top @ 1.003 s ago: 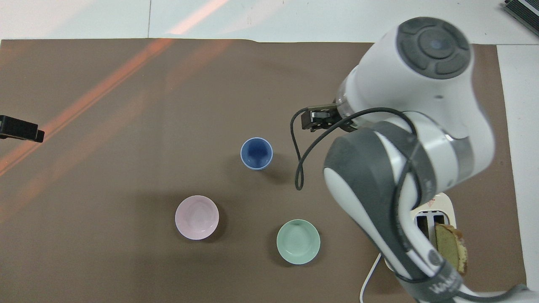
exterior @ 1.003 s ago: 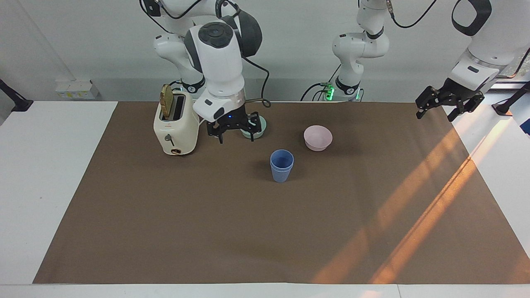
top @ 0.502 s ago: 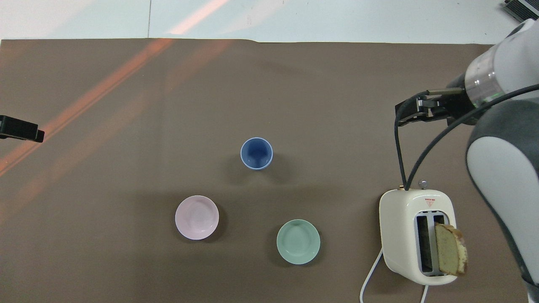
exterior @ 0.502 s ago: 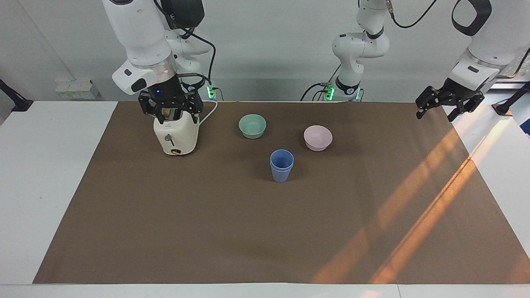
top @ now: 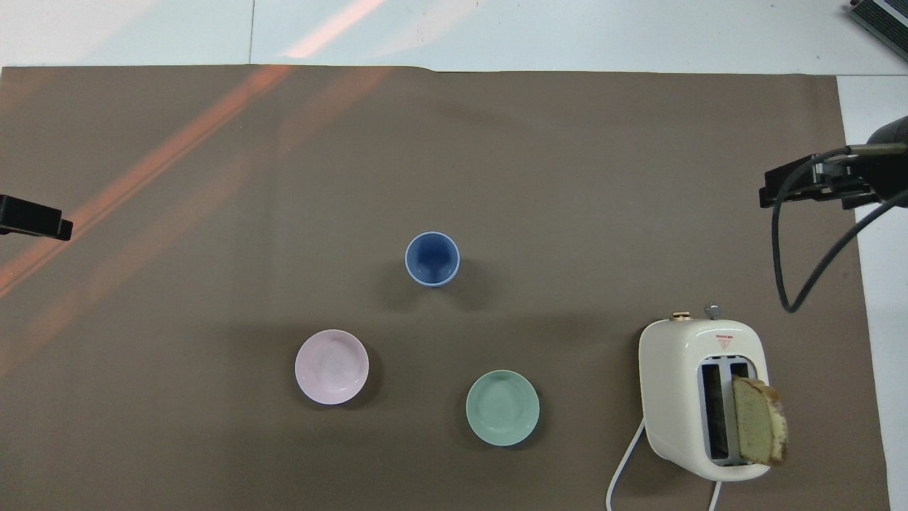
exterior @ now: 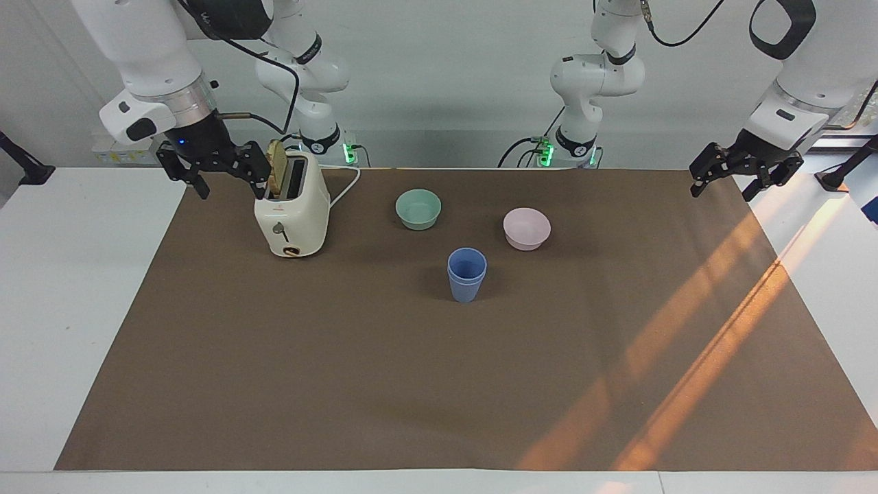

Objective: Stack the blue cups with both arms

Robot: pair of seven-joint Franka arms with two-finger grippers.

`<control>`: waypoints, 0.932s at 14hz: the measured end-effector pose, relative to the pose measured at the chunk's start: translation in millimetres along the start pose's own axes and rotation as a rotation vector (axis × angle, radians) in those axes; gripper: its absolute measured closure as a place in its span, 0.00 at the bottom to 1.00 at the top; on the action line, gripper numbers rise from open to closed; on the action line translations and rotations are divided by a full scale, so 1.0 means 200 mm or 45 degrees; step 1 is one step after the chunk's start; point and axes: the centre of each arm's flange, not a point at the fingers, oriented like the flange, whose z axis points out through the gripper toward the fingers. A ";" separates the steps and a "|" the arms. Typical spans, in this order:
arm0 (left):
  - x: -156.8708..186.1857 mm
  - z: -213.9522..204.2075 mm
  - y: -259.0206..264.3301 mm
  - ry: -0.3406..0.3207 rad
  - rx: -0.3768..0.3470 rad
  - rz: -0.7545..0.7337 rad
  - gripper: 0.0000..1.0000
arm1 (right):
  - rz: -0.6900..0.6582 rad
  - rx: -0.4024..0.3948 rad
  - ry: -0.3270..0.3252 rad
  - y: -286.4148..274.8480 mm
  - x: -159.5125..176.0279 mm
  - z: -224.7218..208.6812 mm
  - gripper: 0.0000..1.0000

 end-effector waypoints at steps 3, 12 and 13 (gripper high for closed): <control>0.00 0.00 0.00 0.002 0.000 -0.001 0.00 | -0.024 -0.004 -0.002 0.03 -0.03 0.06 0.00; -0.01 0.00 -0.04 0.002 0.001 -0.018 0.00 | -0.027 -0.005 -0.008 0.02 -0.06 0.06 0.00; -0.01 0.00 -0.04 0.002 0.001 -0.017 0.00 | -0.029 -0.005 -0.008 0.02 -0.06 0.06 0.00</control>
